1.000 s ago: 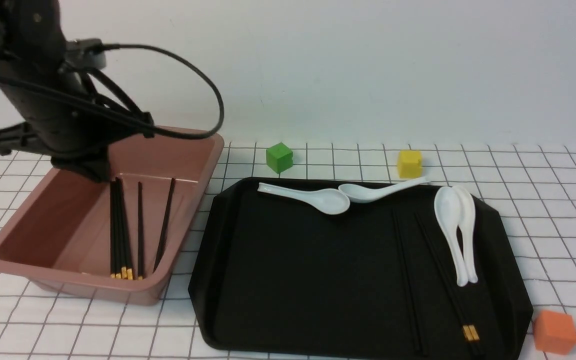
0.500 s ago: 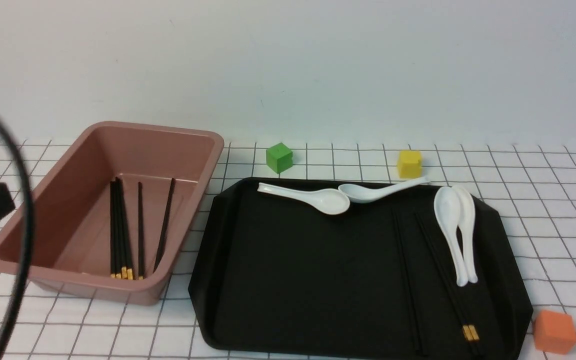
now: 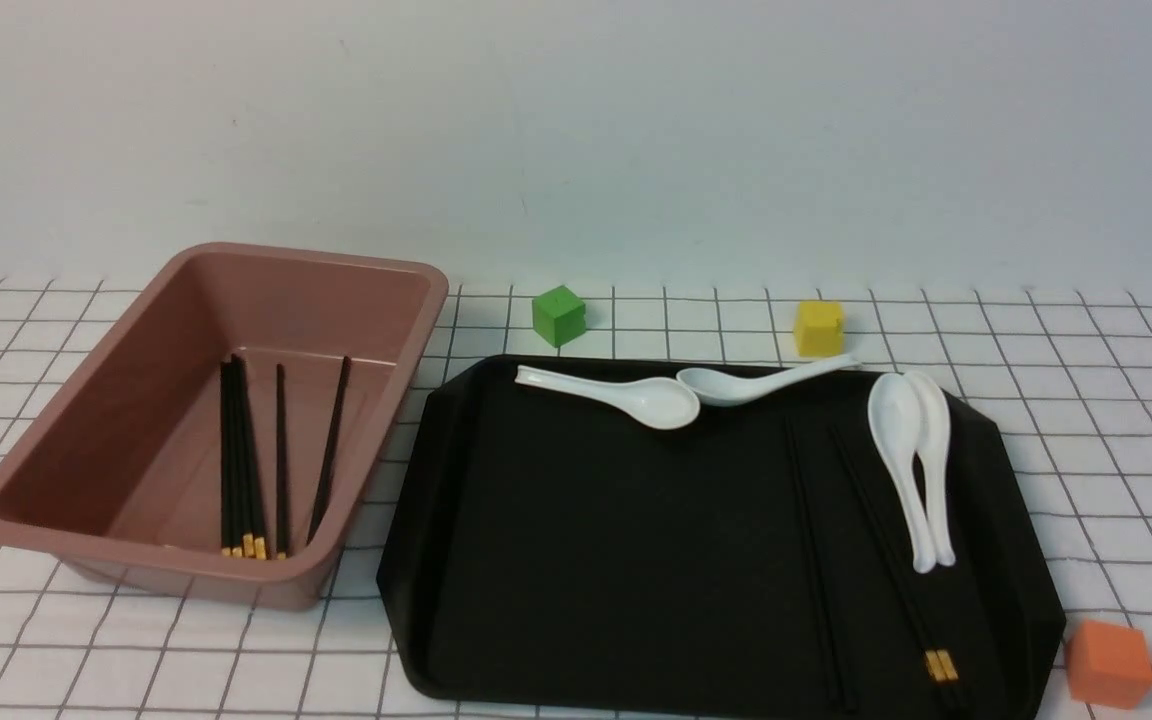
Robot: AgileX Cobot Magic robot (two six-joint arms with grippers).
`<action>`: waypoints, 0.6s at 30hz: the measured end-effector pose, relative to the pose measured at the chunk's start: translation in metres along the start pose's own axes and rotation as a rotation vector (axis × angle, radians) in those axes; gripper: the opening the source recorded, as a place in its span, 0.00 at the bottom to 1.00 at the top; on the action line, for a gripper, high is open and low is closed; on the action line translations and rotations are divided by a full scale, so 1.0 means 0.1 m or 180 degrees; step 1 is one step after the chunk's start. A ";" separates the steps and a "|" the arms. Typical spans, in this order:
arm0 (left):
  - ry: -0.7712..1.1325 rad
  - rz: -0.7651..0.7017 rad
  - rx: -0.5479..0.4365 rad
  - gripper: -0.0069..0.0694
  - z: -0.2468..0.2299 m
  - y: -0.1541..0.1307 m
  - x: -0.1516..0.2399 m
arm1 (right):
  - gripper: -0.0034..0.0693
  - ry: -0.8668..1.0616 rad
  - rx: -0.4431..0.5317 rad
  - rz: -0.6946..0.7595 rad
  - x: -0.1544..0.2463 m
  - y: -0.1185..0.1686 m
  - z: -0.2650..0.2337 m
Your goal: On white black tablecloth take chopsticks from black tray and put them in box.
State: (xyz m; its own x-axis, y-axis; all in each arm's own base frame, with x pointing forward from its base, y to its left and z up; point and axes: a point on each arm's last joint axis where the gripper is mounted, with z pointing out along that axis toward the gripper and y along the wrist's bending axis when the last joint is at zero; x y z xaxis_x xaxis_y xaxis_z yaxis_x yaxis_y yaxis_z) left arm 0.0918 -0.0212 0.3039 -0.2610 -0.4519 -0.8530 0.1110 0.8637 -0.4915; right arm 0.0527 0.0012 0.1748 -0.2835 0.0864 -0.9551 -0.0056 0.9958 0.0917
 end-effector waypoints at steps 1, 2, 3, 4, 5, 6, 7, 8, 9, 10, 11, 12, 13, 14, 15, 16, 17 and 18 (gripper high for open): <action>0.0010 0.0000 -0.0006 0.07 0.00 0.01 0.01 | 0.38 0.0000 0.0000 0.0000 0.00 0.00 0.00; 0.0013 0.0000 -0.0007 0.07 0.00 0.01 0.01 | 0.38 0.0000 0.0000 0.0000 0.00 0.00 0.00; 0.0015 -0.0001 -0.0009 0.07 0.00 0.01 0.02 | 0.38 0.0000 0.0000 0.0000 0.00 0.00 0.00; 0.0014 0.0000 -0.0008 0.07 0.00 0.01 0.01 | 0.38 0.0000 0.0000 0.0000 0.00 0.00 0.00; 0.0014 0.0000 -0.0008 0.07 0.00 0.01 0.01 | 0.38 0.0000 0.0000 0.0000 0.00 0.00 0.00; 0.0014 0.0000 -0.0008 0.07 0.00 0.01 0.01 | 0.38 0.0000 0.0000 0.0000 0.00 0.00 0.00; 0.0014 0.0000 -0.0008 0.07 0.00 0.01 0.01 | 0.38 0.0000 0.0000 0.0000 0.00 0.00 0.00; 0.0014 0.0000 -0.0008 0.07 0.00 0.01 0.01 | 0.38 0.0000 0.0000 0.0000 0.00 0.00 0.00; 0.0014 0.0000 -0.0008 0.07 0.00 0.01 0.01 | 0.38 0.0000 0.0000 0.0000 0.00 0.00 0.00; 0.0014 0.0000 -0.0008 0.07 0.00 0.01 0.01 | 0.38 0.0000 0.0000 0.0000 0.00 0.00 0.00; 0.0014 0.0000 -0.0008 0.07 0.00 0.01 0.01 | 0.38 0.0000 0.0000 0.0000 0.00 0.00 0.00; 0.0014 0.0000 -0.0008 0.07 0.00 0.01 0.01 | 0.38 0.0000 0.0000 0.0000 0.00 0.00 0.00; 0.0014 0.0000 -0.0008 0.07 0.00 0.01 0.01 | 0.38 0.0000 0.0000 0.0000 0.00 0.00 0.00; 0.0014 0.0000 -0.0008 0.07 0.00 0.01 0.01 | 0.38 0.0000 0.0000 0.0000 0.00 0.00 0.00; 0.0014 0.0000 -0.0008 0.07 0.00 0.01 0.01 | 0.38 0.0000 0.0000 0.0000 0.00 0.00 0.00; 0.0009 0.0000 -0.0005 0.07 0.00 0.01 0.01 | 0.38 0.0000 0.0000 0.0000 0.00 0.00 0.00; -0.0001 0.0000 0.0001 0.07 -0.01 0.01 0.01 | 0.38 0.0000 0.0000 0.0000 0.00 0.00 0.00; -0.0025 0.0001 0.0014 0.07 -0.03 0.01 0.02 | 0.38 0.0000 0.0000 0.0000 0.00 0.00 0.00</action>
State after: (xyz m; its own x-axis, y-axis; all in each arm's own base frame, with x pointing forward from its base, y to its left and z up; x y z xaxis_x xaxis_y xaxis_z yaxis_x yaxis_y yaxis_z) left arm 0.0888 -0.0206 0.3021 -0.2534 -0.4534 -0.8545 0.1153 0.8629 -0.4921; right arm 0.0527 0.0012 0.1748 -0.2835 0.0864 -0.9551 -0.0056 0.9958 0.0917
